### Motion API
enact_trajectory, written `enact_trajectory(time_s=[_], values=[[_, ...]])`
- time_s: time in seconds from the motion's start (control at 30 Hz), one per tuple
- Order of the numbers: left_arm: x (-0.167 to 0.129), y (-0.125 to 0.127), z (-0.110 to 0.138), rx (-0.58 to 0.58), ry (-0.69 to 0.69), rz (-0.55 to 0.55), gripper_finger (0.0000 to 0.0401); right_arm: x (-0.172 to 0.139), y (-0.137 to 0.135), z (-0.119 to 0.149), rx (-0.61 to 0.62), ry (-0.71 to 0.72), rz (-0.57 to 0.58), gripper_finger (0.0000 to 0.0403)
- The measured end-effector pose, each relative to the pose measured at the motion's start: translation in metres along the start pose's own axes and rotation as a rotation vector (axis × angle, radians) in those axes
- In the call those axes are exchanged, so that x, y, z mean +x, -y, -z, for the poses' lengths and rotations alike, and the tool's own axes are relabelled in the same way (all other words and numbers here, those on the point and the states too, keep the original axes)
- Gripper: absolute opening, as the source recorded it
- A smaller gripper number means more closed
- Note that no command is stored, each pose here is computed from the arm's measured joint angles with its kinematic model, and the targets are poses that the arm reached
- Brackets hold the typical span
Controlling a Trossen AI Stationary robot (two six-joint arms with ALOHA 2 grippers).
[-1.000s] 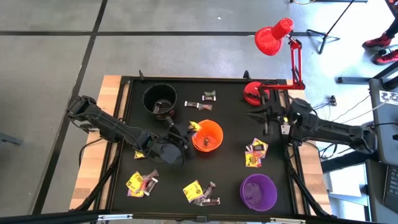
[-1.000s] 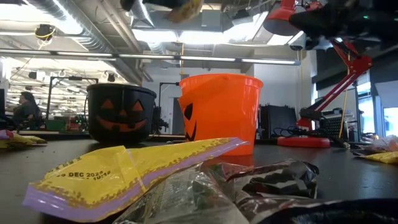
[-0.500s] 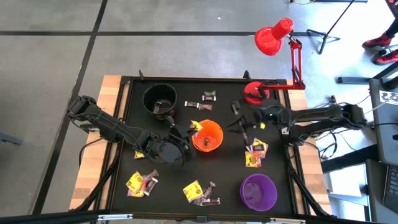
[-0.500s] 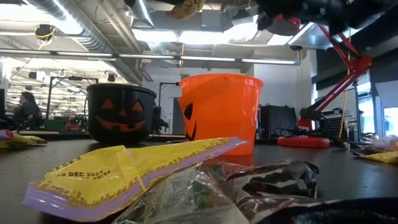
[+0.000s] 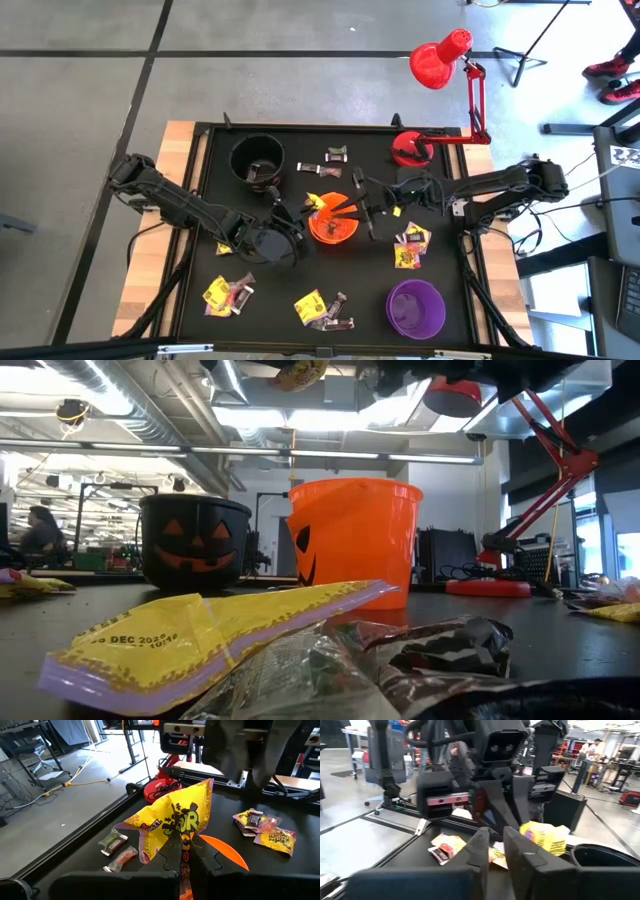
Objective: Sort candy
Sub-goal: Put the yellow candy into the purple bucket
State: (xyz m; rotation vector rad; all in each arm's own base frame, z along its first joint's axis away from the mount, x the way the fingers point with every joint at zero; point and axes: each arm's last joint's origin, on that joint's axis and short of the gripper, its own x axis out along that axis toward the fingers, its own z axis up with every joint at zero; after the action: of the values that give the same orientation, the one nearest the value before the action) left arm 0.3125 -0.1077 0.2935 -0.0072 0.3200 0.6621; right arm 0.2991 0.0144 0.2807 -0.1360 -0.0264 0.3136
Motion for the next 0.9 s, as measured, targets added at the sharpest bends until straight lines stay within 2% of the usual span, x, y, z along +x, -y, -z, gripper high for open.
enact_trajectory(time_s=[0.2,0.37,0.6,0.9], values=[[0.000,0.000,0.000,0.001,0.000,0.000,0.0004,0.005,0.003,0.004,0.004,-0.025,0.069,0.0142],[0.000,0.000,0.000,0.000,0.000,0.000,0.0004,0.011,0.006,0.008,0.007,-0.048,0.130,0.0167],[0.000,0.000,0.000,-0.001,-0.002,0.003,0.0004,0.020,0.009,0.012,0.008,-0.055,0.139,0.0152],[0.000,0.000,0.000,0.002,-0.004,0.003,0.0004,0.020,0.009,0.011,0.007,-0.049,0.139,0.0102]])
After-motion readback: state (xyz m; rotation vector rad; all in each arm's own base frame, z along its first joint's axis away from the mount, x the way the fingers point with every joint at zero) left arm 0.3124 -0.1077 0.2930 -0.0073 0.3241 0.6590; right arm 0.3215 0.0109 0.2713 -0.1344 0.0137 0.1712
